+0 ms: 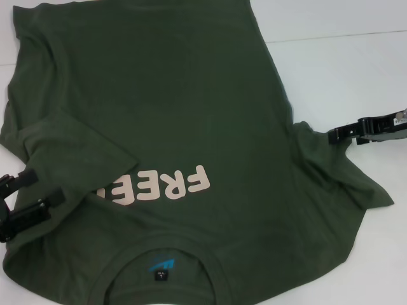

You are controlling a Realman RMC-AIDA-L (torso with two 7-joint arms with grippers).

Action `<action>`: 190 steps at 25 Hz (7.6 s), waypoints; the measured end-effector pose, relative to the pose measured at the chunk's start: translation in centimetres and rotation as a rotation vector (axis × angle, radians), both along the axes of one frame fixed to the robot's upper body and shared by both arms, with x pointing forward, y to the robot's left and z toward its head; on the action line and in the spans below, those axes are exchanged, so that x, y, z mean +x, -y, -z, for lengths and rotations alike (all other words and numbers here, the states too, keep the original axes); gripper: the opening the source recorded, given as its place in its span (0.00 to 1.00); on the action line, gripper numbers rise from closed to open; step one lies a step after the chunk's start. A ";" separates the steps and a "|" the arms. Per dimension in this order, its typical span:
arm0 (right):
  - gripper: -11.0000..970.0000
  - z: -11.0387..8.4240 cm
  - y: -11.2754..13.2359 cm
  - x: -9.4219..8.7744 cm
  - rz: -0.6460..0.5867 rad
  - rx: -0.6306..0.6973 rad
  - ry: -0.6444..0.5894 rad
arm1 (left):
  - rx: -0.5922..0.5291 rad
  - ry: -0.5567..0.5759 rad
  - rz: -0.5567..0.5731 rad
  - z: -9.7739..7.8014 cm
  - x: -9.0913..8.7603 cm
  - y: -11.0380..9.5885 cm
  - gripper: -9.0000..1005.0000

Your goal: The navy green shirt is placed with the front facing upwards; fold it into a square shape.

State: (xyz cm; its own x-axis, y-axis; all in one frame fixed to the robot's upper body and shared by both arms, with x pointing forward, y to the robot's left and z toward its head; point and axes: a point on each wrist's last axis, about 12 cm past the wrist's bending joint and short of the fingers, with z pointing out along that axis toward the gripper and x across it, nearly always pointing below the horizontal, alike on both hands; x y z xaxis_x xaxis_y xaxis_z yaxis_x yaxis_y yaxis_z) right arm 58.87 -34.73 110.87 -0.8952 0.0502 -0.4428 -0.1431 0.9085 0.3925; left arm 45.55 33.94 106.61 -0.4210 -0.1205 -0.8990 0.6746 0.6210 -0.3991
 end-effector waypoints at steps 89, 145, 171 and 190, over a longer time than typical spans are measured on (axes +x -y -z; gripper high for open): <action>0.03 -0.8 -10.5 3.3 -0.198 0.183 -0.022 | -0.018 0.003 -0.026 0.1 -0.1 -0.2 0.90; 0.20 -1.3 -2.7 -0.9 -0.189 0.011 -0.229 | -0.044 0.019 -0.029 -0.3 0.0 -0.1 0.89; 0.09 -3.1 -9.7 0.1 -0.420 0.058 -0.242 | -0.043 0.018 -0.032 -0.3 0.1 -0.1 0.89; 0.23 -1.7 -9.5 -0.2 -0.421 0.049 -0.319 | -0.052 0.030 -0.047 -0.4 0.1 -0.3 0.89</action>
